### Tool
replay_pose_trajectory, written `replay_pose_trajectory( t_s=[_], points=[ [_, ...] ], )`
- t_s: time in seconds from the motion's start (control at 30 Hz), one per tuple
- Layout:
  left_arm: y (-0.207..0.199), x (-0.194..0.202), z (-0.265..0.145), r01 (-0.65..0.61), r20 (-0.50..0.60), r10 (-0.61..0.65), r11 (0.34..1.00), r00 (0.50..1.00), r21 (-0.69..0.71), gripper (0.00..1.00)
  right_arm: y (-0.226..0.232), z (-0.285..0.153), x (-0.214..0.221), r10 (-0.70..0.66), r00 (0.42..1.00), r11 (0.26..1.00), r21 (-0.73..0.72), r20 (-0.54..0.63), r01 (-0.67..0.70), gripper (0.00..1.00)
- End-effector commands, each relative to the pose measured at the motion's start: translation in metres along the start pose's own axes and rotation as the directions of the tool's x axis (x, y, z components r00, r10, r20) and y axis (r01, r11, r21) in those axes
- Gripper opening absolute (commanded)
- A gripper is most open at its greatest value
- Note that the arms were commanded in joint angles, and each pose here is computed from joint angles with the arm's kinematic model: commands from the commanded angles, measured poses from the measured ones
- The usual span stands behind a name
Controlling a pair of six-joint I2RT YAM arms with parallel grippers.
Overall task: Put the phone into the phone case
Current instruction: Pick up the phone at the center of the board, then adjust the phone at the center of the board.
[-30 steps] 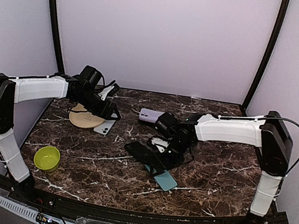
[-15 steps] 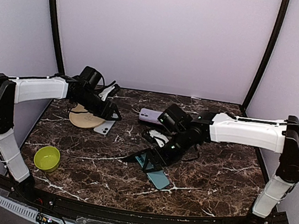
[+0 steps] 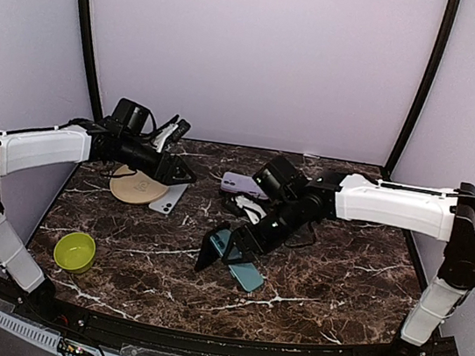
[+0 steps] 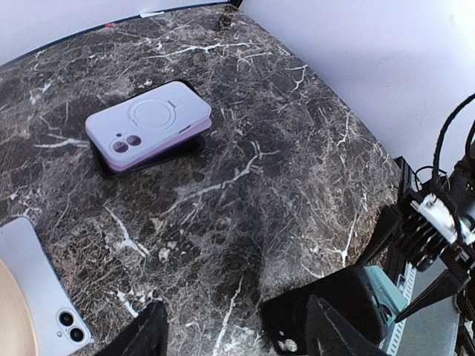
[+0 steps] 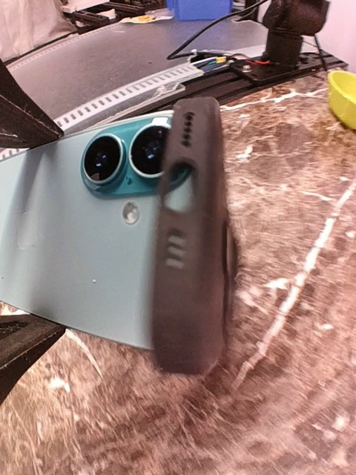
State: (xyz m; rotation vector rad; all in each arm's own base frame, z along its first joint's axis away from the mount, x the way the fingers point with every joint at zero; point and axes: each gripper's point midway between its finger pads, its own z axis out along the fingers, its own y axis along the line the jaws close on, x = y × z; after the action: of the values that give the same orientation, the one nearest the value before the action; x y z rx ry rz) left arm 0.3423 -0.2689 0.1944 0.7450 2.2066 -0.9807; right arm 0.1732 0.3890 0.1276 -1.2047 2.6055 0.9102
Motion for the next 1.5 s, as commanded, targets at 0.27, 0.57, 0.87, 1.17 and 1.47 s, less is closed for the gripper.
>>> replay_pose_trajectory(
  t_s=[0.27, 0.57, 0.87, 1.17, 1.47],
  points=[
    [-0.039, -0.018, -0.027, -0.11, 0.105, 0.104, 0.992, 0.989, 0.055, 0.65, -0.004, -0.047, -0.084, -0.039, 0.977, 0.999, 0.03, 0.211, 0.033, 0.39],
    [-0.049, -0.008, -0.028, -0.145, 0.107, 0.139, 0.988, 0.984, 0.05, 0.64, -0.055, -0.044, -0.062, 0.042, 0.988, 0.957, 0.277, 0.151, -0.083, 0.38],
    [-0.083, 0.006, -0.031, -0.354, 0.106, 0.343, 0.929, 0.933, 0.11, 0.63, 0.004, -0.075, -0.066, -0.149, 0.953, 0.987, 0.094, 0.264, 0.128, 0.37],
    [-0.164, 0.026, -0.094, -0.943, 0.476, 0.84, 0.328, 0.262, -0.058, 0.7, 0.07, -0.086, -0.031, -0.403, 0.894, 0.898, -0.105, 0.197, 0.427, 0.35],
    [-0.187, 0.057, -0.082, -0.994, 0.438, 0.893, 0.102, 0.104, 0.027, 0.71, 0.103, -0.076, -0.009, -0.491, 0.866, 0.84, -0.209, 0.096, 0.5, 0.34]
  ],
)
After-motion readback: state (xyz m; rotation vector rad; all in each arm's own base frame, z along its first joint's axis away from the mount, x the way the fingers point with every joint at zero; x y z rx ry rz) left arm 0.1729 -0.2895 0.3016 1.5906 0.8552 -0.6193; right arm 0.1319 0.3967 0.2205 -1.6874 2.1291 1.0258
